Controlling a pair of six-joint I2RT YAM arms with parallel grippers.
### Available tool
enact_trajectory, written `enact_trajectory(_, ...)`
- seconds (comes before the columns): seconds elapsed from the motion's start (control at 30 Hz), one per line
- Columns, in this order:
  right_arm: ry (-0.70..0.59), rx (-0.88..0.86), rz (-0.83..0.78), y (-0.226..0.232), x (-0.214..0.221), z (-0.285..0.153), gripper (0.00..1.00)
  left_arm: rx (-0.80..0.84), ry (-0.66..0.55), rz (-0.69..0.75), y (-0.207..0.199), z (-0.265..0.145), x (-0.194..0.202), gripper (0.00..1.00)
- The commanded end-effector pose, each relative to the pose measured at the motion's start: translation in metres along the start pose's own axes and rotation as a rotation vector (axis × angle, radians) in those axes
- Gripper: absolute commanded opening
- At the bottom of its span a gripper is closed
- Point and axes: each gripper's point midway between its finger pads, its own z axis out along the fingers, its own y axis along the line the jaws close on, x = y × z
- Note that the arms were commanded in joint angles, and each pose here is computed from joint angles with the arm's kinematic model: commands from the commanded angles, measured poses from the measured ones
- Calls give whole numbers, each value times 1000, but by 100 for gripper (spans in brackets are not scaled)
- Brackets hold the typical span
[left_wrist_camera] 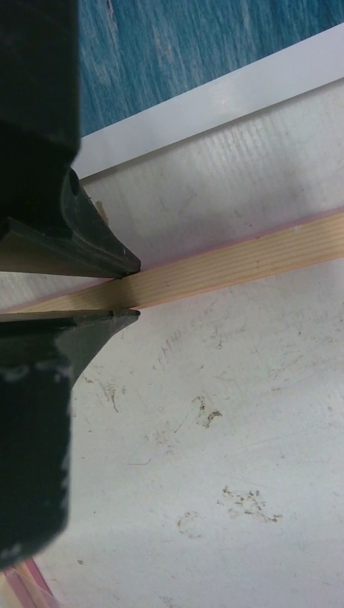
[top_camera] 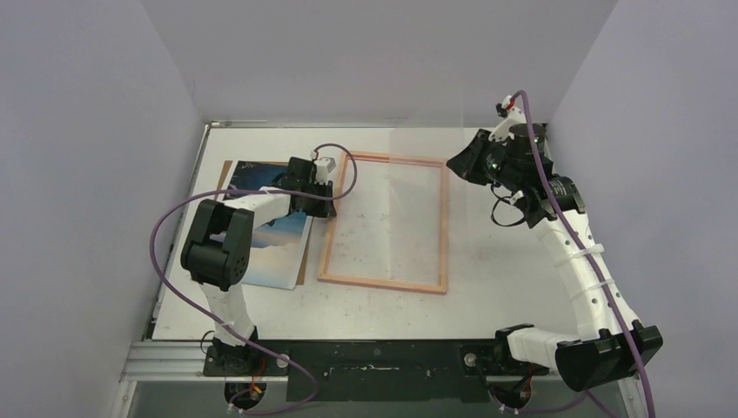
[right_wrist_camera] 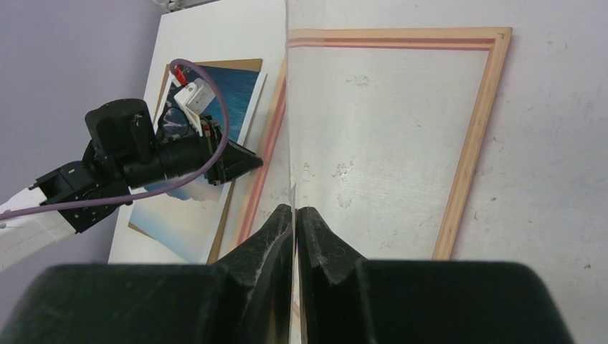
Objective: Put the photo into the frame
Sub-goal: Move the photo frame to the center of the board.
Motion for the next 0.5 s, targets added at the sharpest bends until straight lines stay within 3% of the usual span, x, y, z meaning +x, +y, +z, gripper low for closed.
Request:
enact_trajectory(0.0,-64,-74,13,18,-25,-3,7,23,12,43,-14,-8,18,10)
enact_trajectory(0.27,-49,-102,43,17,-21,4,8,24,75,-92,-24,-27,63,7)
enact_trajectory(0.47,-24,-120,95,15,-10,13,8,6,64,-231,-22,-32,71,4)
